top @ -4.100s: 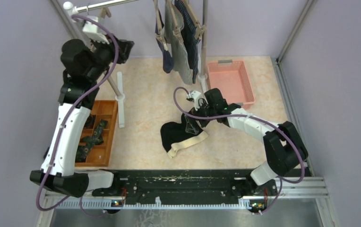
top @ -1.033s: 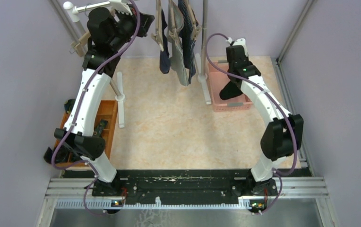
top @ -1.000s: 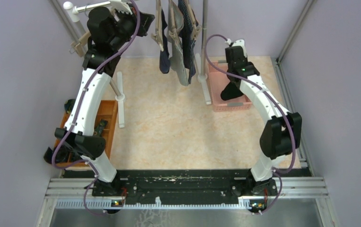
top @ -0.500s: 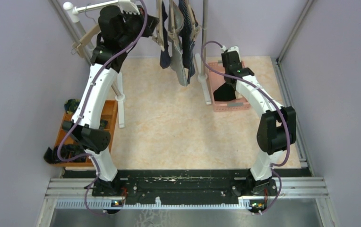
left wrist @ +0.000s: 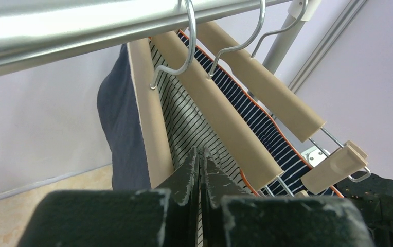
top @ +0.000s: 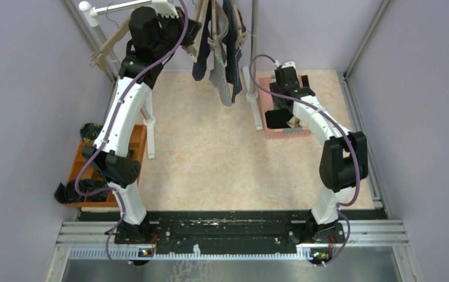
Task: Remove the underwear clipped to the hanger
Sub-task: Place the underwear in the bin, then pick up the hanger from the clothesline.
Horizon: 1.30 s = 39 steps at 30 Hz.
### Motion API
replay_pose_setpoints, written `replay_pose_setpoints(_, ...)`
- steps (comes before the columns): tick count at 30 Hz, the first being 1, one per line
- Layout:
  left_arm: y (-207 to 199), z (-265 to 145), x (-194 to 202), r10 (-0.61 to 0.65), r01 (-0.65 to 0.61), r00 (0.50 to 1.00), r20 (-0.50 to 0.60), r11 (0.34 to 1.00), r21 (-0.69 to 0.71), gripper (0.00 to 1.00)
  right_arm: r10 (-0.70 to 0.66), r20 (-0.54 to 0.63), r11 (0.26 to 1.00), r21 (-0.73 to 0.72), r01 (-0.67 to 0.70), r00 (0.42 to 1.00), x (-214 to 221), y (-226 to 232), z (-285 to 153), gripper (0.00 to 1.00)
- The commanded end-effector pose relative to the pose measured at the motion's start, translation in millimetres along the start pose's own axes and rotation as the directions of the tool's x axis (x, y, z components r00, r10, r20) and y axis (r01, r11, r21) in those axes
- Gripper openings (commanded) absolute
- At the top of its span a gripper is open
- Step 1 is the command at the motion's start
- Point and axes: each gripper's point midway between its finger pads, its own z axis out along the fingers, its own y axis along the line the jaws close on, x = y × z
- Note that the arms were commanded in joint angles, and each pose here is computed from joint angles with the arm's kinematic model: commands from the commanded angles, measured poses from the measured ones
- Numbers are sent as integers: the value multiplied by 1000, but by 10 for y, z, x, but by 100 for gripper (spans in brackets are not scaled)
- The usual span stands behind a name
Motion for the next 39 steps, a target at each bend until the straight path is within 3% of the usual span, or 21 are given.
replay_pose_setpoints(1,-11,81,-97,0,1,999,48,1000,-9,3,33,68,999,-16,-32,997,-171,-11,-67,90)
replay_pose_setpoints(9,84,179,-15,5,-4,999,48,999,-39,2,45,111,999,-35,-41,993,-228,-18,-138,91)
replay_pose_setpoints(22,250,315,-225,62,-43,985,163,992,-117,0,35,119,999,-42,-30,992,-197,19,-139,92)
replay_pose_setpoints(39,379,461,-15,76,-58,989,124,988,-144,0,26,208,1000,-21,-22,978,-500,-58,-242,93)
